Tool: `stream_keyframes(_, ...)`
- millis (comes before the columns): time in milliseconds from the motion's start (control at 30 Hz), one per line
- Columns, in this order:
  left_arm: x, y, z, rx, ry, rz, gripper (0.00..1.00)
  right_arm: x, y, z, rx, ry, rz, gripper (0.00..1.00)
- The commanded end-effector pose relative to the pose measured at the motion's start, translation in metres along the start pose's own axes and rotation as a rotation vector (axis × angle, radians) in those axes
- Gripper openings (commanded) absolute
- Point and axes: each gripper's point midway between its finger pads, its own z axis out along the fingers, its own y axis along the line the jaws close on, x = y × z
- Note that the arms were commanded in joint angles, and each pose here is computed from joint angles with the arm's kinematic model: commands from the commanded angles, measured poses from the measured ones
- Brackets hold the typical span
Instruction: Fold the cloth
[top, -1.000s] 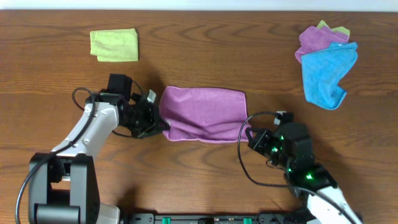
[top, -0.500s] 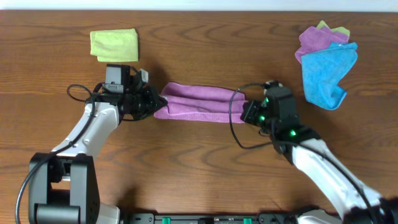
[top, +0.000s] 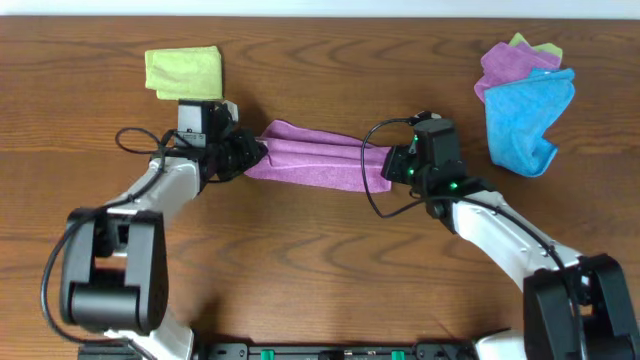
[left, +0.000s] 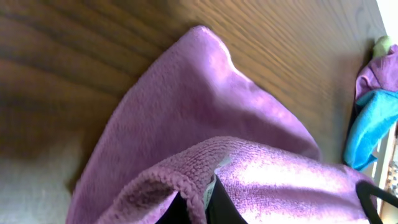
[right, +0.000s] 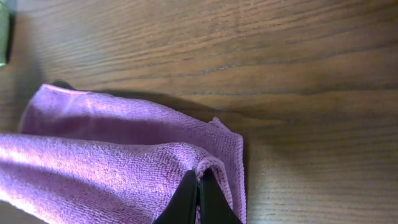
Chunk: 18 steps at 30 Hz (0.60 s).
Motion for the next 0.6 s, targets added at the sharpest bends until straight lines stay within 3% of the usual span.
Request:
stream_keyframes(0, -0.005, 0.011, 0.011, -0.019, -0.014, -0.014, 0.06, -0.012, -0.013, 0.005, 0.062, -0.036, -0.030, 0.02)
stream_keyframes(433, -0.018, 0.026, 0.040, -0.002, -0.062, -0.014, 0.06, -0.009, -0.033, 0.032, 0.120, -0.046, -0.060, 0.02)
stream_keyframes(567, -0.015, 0.032, 0.045, -0.013, -0.054, -0.021, 0.06, -0.008, -0.034, 0.034, 0.123, -0.042, -0.079, 0.11)
